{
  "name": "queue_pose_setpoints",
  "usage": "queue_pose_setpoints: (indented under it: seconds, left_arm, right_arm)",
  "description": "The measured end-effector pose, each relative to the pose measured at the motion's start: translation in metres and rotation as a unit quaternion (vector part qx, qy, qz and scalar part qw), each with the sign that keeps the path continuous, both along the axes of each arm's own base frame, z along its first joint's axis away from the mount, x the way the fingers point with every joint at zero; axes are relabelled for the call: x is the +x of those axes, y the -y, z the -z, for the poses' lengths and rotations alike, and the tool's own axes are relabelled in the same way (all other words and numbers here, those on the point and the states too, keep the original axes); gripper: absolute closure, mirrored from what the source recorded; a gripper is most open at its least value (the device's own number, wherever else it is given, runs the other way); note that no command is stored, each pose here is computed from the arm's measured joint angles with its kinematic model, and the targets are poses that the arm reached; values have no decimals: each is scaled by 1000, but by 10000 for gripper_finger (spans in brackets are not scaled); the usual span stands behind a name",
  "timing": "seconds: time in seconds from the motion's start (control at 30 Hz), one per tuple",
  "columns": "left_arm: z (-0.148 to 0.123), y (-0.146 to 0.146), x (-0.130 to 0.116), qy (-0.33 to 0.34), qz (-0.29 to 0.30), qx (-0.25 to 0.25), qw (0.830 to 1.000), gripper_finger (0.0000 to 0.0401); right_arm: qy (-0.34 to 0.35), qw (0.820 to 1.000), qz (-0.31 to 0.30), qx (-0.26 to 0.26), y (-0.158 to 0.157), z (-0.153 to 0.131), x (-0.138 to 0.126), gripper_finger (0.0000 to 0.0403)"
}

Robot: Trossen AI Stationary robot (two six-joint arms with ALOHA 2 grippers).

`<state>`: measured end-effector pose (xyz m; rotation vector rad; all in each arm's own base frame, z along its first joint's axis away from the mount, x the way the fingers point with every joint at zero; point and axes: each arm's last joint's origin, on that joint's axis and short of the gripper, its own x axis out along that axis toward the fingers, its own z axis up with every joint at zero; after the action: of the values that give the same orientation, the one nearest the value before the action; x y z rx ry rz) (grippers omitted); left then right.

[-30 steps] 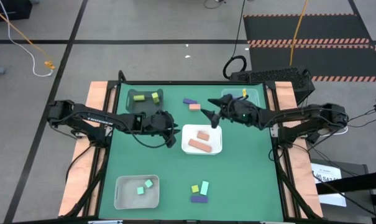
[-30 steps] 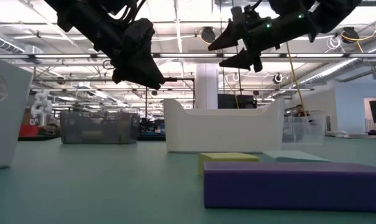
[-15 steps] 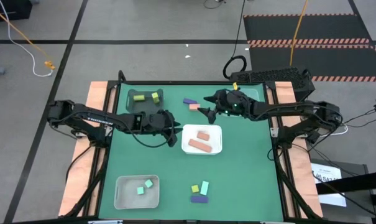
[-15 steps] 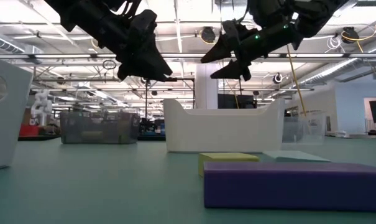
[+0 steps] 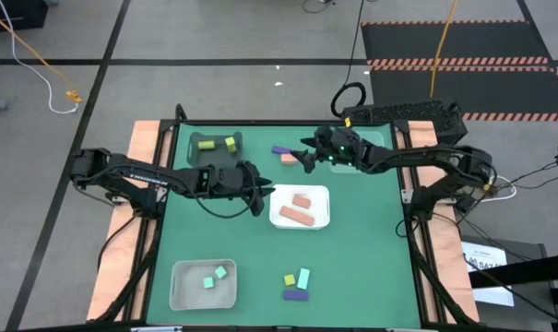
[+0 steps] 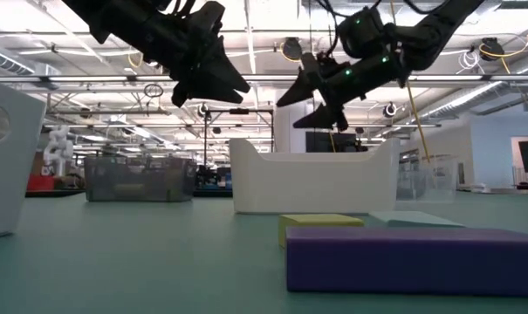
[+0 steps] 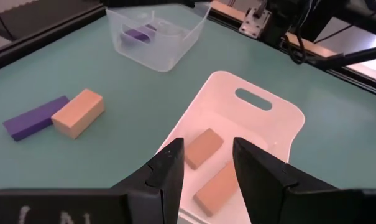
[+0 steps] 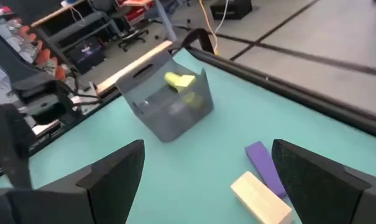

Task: Sort & place blocks by color
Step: Put the orange block into the white bin

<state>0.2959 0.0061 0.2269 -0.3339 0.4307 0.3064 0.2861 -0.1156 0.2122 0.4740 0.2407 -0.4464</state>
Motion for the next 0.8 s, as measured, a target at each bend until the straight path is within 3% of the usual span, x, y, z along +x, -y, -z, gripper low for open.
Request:
queue_pose_setpoints:
  seconds: [0.1,0.33,0.53,0.8]
  left_arm:
    - [0,0,0,1,0,0,1000,261]
    - [0,0,0,2,0,0,1000,261]
    - [0,0,0,0,0,0,1000,261]
    - [0,0,0,-5,9,16,1000,261]
  right_arm:
    - [-10,1000,-2,4,5,5,6,57]
    - [-73,996,-23,-40,17,12,35,57]
    - [-120,991,-36,-37,27,24,60,57]
    - [-169,982,-78,-40,29,50,68,57]
